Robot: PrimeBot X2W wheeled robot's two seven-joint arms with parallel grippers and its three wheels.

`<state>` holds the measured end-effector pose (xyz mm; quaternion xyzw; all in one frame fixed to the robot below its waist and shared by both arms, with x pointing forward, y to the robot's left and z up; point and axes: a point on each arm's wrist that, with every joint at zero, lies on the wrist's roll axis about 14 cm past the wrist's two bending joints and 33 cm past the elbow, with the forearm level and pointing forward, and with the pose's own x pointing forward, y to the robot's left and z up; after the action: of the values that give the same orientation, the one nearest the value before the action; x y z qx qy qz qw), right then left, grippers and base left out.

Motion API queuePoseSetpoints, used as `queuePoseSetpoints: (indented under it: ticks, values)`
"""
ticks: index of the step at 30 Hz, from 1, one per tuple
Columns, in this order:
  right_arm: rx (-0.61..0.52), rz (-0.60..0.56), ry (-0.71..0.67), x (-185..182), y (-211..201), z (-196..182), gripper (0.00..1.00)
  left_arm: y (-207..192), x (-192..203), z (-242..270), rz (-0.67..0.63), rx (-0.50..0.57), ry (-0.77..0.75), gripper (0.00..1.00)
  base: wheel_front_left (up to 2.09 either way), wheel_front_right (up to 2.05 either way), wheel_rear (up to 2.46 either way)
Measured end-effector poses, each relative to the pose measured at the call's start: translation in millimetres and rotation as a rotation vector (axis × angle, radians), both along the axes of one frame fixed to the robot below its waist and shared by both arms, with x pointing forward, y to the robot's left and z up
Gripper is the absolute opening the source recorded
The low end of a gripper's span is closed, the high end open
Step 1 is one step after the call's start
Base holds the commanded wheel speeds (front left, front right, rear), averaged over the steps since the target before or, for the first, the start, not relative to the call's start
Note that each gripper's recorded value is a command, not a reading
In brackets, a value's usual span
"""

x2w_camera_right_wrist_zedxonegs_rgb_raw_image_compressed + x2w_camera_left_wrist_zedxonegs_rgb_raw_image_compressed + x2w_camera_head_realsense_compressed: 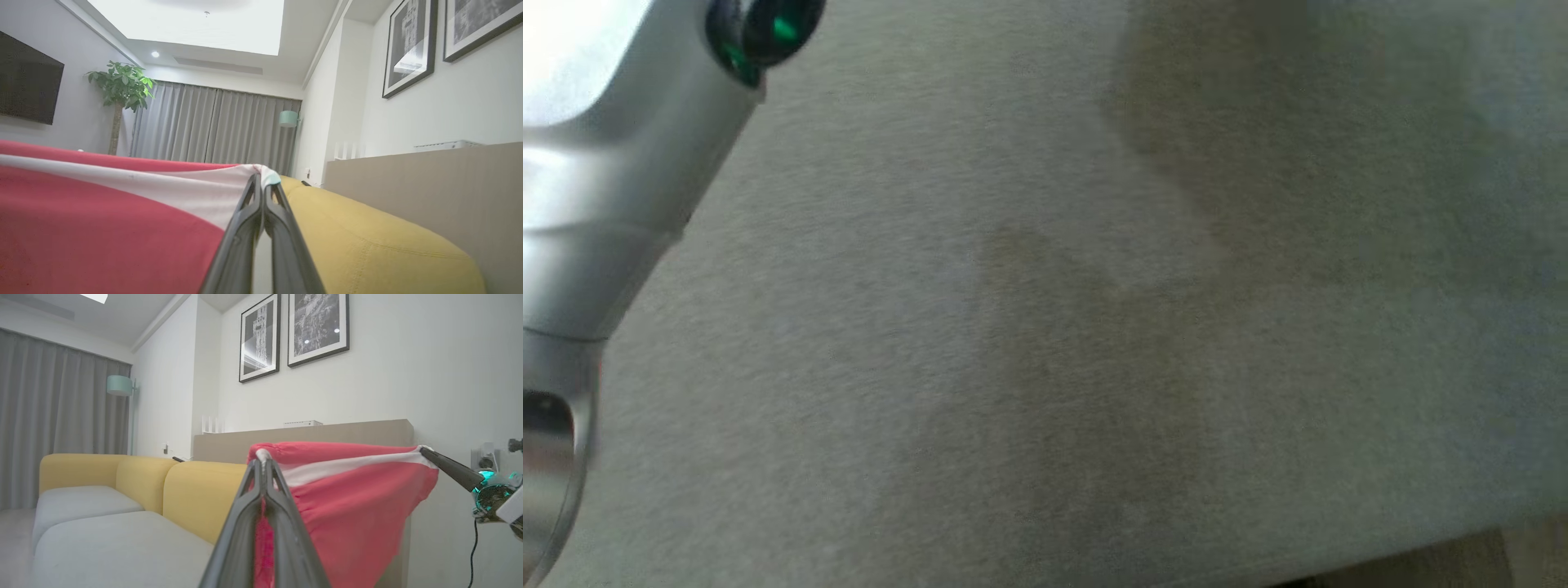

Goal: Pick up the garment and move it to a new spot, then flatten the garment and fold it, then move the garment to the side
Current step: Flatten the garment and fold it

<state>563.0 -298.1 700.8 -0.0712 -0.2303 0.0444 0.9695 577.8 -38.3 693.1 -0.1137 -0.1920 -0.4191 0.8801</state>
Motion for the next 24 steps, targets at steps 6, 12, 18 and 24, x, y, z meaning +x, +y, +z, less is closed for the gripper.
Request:
queuePoseSetpoints:
  ticks: [6,12,18,24]
  values:
    - [-0.018,-0.031,0.024,-19,-11,-18,0.00,-18,0,-20,-0.050,-0.010,-0.020,0.00,0.00,0.00,0.00]
    - [0.104,-0.004,0.344,-51,6,-156,0.00,-19,-38,-151,-0.105,0.194,0.131,0.00,0.00,0.00,0.00]
    - [0.253,-0.041,0.530,-125,18,-229,0.00,1,-118,-244,-0.116,0.224,0.426,0.00,0.00,0.00,0.00]
    - [0.326,-0.100,0.641,-209,19,-248,0.00,24,-193,-272,-0.086,0.229,0.598,0.00,0.00,0.00,0.00]
